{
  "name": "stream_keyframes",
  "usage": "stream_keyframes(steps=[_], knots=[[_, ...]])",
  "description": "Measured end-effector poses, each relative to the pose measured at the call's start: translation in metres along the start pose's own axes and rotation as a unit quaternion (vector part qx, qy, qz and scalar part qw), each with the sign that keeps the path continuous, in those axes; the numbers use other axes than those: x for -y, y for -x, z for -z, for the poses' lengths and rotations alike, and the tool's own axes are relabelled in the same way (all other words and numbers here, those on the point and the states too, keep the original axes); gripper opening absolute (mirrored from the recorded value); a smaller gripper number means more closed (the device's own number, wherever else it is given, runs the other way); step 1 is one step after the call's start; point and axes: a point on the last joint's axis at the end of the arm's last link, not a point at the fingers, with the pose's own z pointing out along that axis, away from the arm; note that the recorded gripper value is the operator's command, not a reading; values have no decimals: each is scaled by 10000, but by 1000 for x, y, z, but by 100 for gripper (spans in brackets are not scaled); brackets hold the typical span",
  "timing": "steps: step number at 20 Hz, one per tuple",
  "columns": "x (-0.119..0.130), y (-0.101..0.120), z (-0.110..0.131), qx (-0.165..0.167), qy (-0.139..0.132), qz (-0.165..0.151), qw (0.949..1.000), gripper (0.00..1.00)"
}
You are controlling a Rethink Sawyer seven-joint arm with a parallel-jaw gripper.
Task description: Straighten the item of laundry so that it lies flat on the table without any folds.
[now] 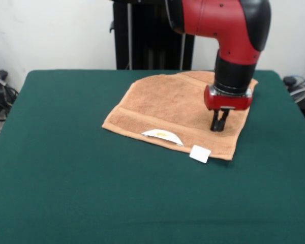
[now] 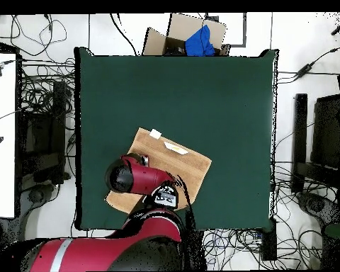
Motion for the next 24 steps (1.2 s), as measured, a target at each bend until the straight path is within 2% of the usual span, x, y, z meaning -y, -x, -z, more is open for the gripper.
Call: stream_keyframes(steps=[11, 17, 24], knots=[[-1, 7, -1, -230, -76, -368, 9990, 0], [3, 18, -2, -596, 1, -694, 9958, 0], [7, 27, -4, -924, 118, -907, 9915, 0]])
